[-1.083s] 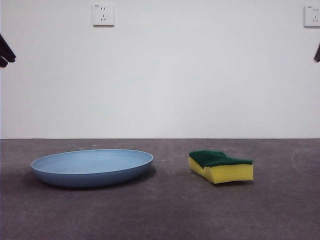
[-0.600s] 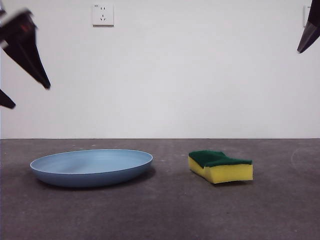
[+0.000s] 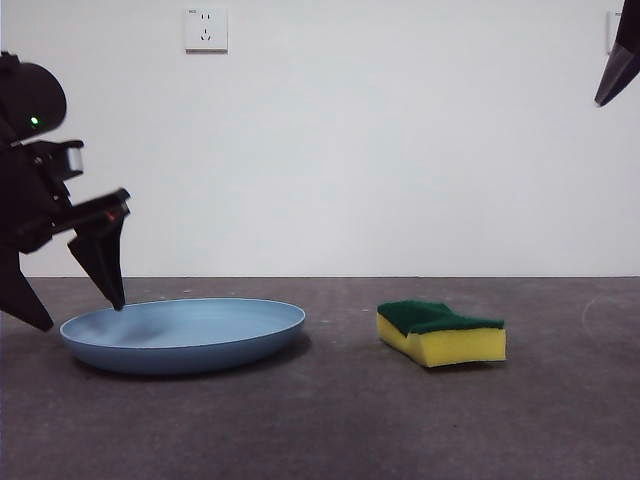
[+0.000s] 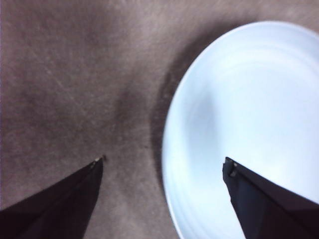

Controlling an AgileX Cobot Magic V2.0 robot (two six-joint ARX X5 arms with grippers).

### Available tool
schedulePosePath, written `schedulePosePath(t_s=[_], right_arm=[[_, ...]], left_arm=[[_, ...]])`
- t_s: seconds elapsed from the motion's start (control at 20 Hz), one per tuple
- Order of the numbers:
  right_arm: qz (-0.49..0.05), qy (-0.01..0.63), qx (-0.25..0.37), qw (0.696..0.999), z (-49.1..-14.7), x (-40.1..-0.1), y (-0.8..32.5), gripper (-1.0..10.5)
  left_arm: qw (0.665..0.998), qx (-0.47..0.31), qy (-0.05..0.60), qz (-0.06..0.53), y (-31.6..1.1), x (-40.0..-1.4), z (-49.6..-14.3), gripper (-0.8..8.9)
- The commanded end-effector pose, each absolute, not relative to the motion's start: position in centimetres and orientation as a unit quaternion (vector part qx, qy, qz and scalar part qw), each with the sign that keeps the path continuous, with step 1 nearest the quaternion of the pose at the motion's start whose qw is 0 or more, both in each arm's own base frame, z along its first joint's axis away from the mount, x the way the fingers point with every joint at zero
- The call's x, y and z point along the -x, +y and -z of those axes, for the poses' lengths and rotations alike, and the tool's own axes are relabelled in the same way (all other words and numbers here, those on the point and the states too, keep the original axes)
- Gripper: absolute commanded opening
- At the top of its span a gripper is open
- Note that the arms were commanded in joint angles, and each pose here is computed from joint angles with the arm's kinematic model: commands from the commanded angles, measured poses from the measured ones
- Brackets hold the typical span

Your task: Pick up the plate,pick up the cloth,clean the plate with the cloth

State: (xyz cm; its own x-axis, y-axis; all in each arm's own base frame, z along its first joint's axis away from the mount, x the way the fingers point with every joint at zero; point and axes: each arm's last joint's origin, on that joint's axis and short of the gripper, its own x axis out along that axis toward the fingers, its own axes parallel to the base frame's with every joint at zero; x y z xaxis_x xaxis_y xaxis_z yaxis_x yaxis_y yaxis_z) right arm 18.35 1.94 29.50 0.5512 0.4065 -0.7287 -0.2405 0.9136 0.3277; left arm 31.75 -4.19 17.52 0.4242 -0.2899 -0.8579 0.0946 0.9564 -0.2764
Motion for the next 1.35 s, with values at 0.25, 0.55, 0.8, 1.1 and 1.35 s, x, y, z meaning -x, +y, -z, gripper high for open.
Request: schedulePosePath(t_s=[0.25,0.55,0.8,1.1,1.35], right_arm=[[-0.185,0.434,-0.099,0.876,-29.6,-18.4,2.0,4.4],[-0.186,0.429,-0.098,0.879,-29.7,-18.5,2.0,4.4],[-0.212,0.397,-0.081,0.889,-30.2,-19.0,2.9,4.3],[-0.276,0.393,-0.03,0.877,-31.4,-21.4,6.7,2.7],[-0.259,0.422,0.048,0.867,-30.3,-24.7,10.6,2.7]], left_arm=[[0.832,0.075,0.535,0.131,-5.6,-32.3,-15.7,3.09],[0.828,0.053,0.538,0.145,-5.8,-32.4,-15.2,-0.07],[0.834,0.051,0.53,0.148,-5.9,-32.8,-17.1,-0.08],[0.861,0.028,0.476,0.178,-6.7,-31.1,-25.0,-0.08],[0.895,0.018,0.399,0.2,-6.8,-26.5,-31.1,-0.08]])
